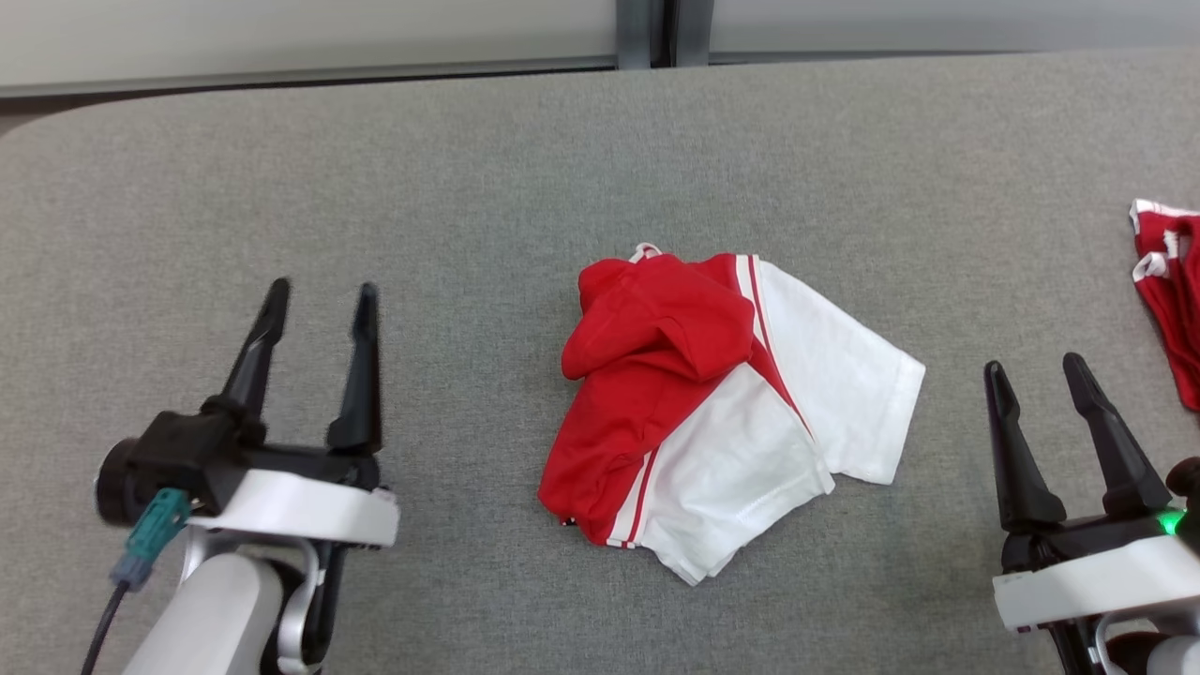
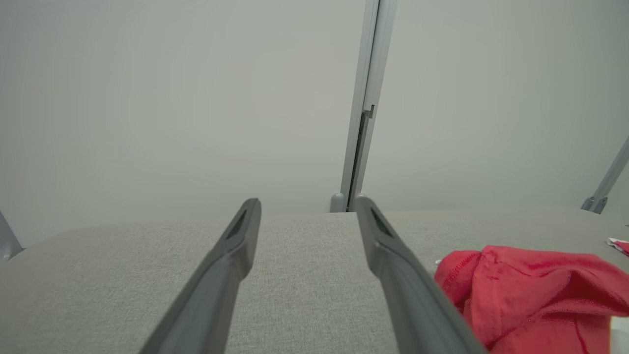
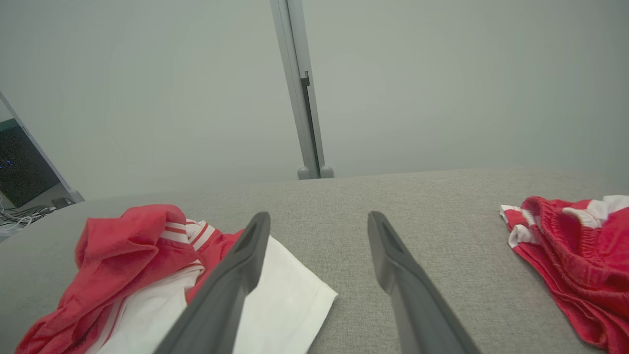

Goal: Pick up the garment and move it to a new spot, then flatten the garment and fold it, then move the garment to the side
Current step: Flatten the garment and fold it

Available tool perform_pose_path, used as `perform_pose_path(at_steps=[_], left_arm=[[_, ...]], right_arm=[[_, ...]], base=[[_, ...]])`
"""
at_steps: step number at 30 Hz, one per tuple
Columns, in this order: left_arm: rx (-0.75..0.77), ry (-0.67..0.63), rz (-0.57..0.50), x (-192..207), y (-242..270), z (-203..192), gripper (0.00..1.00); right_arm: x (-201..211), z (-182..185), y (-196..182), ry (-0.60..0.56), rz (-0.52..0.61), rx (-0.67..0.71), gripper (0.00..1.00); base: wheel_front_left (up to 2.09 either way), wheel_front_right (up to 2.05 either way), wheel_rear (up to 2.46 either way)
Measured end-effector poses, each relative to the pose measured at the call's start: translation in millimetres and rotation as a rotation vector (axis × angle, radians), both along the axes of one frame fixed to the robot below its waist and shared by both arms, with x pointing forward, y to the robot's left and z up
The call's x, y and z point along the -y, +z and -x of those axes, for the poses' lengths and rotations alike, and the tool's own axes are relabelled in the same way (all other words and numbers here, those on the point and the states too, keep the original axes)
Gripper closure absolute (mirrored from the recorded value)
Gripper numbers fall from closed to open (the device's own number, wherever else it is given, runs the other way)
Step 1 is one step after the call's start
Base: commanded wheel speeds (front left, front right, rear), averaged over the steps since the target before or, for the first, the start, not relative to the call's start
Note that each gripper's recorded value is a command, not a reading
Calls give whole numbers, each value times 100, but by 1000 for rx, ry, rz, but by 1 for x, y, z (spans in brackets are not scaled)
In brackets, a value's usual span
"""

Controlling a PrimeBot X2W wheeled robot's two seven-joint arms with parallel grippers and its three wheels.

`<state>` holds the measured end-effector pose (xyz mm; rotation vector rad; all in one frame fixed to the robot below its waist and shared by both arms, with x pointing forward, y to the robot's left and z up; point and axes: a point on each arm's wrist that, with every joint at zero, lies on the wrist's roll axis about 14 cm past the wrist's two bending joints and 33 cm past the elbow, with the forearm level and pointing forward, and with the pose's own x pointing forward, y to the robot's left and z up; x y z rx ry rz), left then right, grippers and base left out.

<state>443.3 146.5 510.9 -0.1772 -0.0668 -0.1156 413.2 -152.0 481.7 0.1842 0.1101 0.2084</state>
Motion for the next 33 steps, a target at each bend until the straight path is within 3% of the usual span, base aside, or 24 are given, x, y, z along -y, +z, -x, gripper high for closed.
perform_pose_path(at_steps=[7, 28, 33], left_arm=[[-45, 79, -22, -34, -9, 28, 0], [-52, 78, -19, -32, -10, 50, 0], [-54, 77, -17, -31, -10, 50, 0]], right_arm=[[-4, 17, 9, 21, 14, 3, 0], [-7, 30, 22, 36, 24, 15, 0], [-27, 36, 4, 106, 18, -65, 0]], base=[[0, 0, 0], [0, 0, 0], [0, 0, 0]])
